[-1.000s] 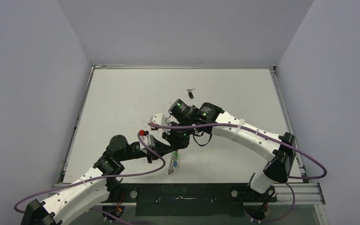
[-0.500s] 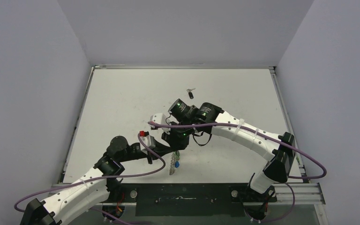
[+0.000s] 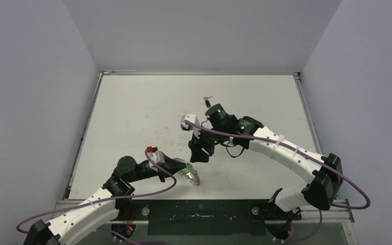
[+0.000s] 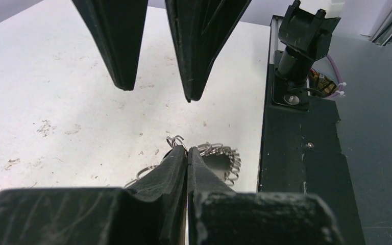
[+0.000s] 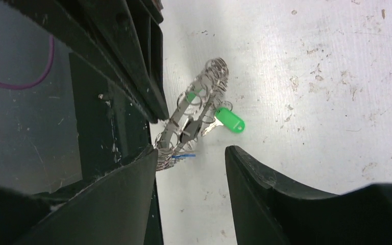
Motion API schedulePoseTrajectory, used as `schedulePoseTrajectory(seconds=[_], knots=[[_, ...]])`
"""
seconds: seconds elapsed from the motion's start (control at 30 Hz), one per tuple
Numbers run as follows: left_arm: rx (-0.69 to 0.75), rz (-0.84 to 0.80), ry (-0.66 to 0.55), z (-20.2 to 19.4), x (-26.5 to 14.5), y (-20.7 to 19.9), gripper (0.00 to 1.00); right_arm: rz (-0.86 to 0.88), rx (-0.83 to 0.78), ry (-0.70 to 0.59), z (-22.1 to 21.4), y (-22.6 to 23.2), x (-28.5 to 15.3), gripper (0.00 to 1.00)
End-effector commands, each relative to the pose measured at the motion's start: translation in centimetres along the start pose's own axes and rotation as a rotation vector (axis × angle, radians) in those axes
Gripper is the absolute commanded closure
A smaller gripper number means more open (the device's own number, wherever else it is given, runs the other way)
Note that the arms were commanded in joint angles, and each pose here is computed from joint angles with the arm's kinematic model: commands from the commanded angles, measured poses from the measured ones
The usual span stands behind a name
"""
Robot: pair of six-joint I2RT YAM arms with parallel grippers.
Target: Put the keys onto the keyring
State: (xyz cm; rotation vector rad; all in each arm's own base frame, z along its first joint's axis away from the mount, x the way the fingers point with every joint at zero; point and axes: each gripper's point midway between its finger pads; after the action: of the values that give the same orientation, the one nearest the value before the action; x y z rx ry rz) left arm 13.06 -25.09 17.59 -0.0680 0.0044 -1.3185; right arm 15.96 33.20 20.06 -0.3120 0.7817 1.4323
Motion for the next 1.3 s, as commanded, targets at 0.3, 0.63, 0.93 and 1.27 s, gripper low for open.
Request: schedulePoseTrajectory(seconds=[0.3,0.63,0.93,1.27], knots=[[0.058,-0.013,-0.121,3.6,0.3,-0.3,1.00,0.114,-0.346,-0.326,0.8,1.3,-0.1,0.49],[0.058,-0.024,-0.125,4.0,0.4,-0.5,1.00,0.137,-0.393,-0.373,1.5,1.0,0.8,0.51],[0.061,-0.021,-0.132,4.2,0.3,-0.5,1.00,0.256,-0.408,-0.338,-0.3,1.7,2.7,0.58],[0.063,-0.010,-0.132,4.3,0.4,-0.3,1.00,0.268,-0.384,-0.289,-0.7,1.4,2.9,1.00]])
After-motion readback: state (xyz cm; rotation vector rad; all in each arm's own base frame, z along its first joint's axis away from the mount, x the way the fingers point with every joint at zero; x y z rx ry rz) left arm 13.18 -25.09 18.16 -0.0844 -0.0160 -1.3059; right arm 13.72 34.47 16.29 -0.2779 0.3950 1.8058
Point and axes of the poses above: each gripper's point midway between its finger pads, its own x axis out along the fingers, its own y axis along the line the jaws close on, z = x × y, and after that the axes turned 2 degrees about x, right-handed
